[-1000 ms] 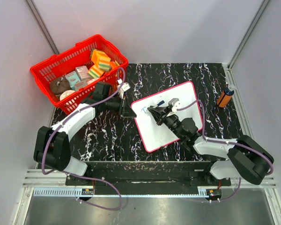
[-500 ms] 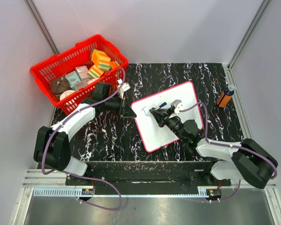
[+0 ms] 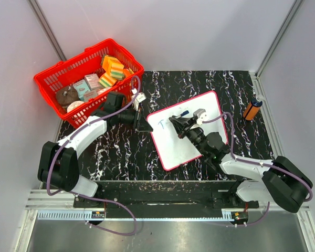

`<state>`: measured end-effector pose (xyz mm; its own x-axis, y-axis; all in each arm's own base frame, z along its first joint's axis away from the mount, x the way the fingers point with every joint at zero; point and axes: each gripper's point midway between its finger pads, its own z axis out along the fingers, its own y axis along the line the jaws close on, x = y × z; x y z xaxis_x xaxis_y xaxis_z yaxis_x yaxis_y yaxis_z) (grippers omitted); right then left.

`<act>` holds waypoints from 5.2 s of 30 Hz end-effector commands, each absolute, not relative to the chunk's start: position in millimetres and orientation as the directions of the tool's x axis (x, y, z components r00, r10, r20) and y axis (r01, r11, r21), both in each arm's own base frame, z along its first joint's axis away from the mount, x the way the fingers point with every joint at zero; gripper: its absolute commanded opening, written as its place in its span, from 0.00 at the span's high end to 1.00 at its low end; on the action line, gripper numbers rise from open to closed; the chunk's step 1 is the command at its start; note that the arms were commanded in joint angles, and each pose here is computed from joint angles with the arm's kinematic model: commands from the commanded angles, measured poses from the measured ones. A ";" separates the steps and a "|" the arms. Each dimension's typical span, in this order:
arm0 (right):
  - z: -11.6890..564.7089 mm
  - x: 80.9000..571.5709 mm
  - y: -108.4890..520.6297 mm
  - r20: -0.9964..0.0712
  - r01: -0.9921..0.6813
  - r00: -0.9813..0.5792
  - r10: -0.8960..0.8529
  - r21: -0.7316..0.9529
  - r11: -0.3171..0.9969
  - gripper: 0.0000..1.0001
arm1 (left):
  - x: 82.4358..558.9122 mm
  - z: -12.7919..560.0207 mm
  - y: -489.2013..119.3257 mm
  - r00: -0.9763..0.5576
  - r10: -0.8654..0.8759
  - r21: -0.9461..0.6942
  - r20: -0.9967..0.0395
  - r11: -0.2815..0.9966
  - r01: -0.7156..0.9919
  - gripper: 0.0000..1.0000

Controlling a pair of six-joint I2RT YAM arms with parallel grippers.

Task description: Write a sentence on the whiteboard

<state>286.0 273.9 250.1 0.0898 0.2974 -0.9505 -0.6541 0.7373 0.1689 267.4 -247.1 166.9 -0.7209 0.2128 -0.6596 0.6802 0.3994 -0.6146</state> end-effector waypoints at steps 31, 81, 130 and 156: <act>240.7 278.5 283.9 -0.952 -0.693 0.045 0.302 0.188 0.696 1.00 | 239.2 122.2 -239.6 -0.702 0.371 -0.573 -0.608 0.408 0.711 1.00; 274.4 294.3 243.7 -0.919 -0.542 0.172 0.355 0.213 0.813 1.00 | 236.4 121.2 -240.0 -0.698 0.382 -0.566 -0.606 0.409 0.716 1.00; 208.2 287.8 254.3 -0.953 -0.573 0.019 0.302 0.237 0.785 1.00 | 237.0 120.3 -240.3 -0.694 0.387 -0.561 -0.607 0.411 0.719 1.00; 266.3 288.9 234.3 -0.912 -0.535 0.158 0.378 0.243 0.809 1.00 | 234.5 117.9 -241.5 -0.695 0.398 -0.562 -0.598 0.411 0.718 1.00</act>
